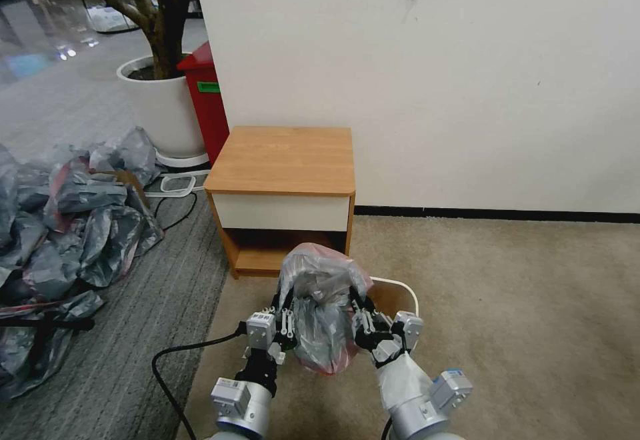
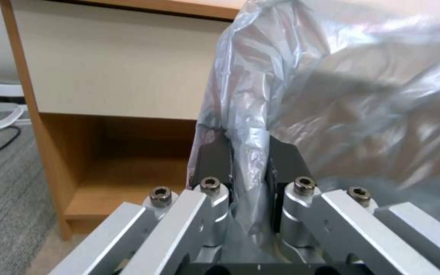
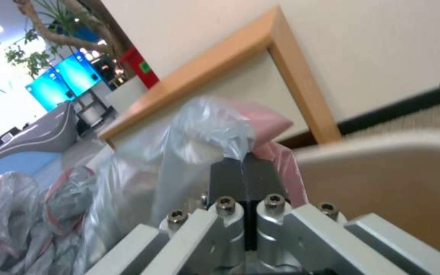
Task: Pick up the garbage bag from the table and place it over the trash can.
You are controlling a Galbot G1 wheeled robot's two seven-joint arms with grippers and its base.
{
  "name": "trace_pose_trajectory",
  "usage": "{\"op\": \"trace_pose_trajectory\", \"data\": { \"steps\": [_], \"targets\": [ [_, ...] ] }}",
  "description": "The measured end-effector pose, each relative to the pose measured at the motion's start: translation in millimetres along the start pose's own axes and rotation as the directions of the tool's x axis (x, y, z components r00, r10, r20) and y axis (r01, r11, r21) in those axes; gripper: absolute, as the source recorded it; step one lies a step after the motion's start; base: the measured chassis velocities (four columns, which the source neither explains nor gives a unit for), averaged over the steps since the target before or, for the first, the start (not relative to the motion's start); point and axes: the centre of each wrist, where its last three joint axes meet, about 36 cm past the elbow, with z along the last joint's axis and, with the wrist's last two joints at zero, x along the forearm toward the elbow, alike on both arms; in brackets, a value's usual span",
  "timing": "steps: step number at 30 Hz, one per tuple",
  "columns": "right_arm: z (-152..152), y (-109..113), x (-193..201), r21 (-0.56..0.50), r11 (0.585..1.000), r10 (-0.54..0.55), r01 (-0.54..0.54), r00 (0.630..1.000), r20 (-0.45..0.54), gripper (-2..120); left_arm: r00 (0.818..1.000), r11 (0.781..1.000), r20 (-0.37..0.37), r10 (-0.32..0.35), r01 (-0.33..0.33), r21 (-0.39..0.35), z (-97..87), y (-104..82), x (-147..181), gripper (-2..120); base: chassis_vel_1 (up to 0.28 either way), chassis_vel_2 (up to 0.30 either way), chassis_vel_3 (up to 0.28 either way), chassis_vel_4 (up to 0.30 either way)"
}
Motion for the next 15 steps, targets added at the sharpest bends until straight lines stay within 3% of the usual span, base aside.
{"op": "trace_pose_trajectory", "data": {
  "steps": [8, 15],
  "targets": [
    [-41.7, -0.6, -23.0, 0.049, 0.999, 0.015, -0.017, 0.999, 0.036, 0, 1.0, 1.0, -0.003, 0.004, -0.004, 0.011, 0.5, -1.6, 0.1, 9, 0.0, 0.0, 0.0, 0.0],
    [-66.4, -4.7, -34.4, 0.107, 0.99, 0.101, -0.089, 0.99, -0.103, 0, 1.0, 0.999, 0.008, 0.01, -0.01, 0.04, -4.7, -0.1, -0.1, 9, 0.0, 0.0, 0.0, 0.0]
  ]
}}
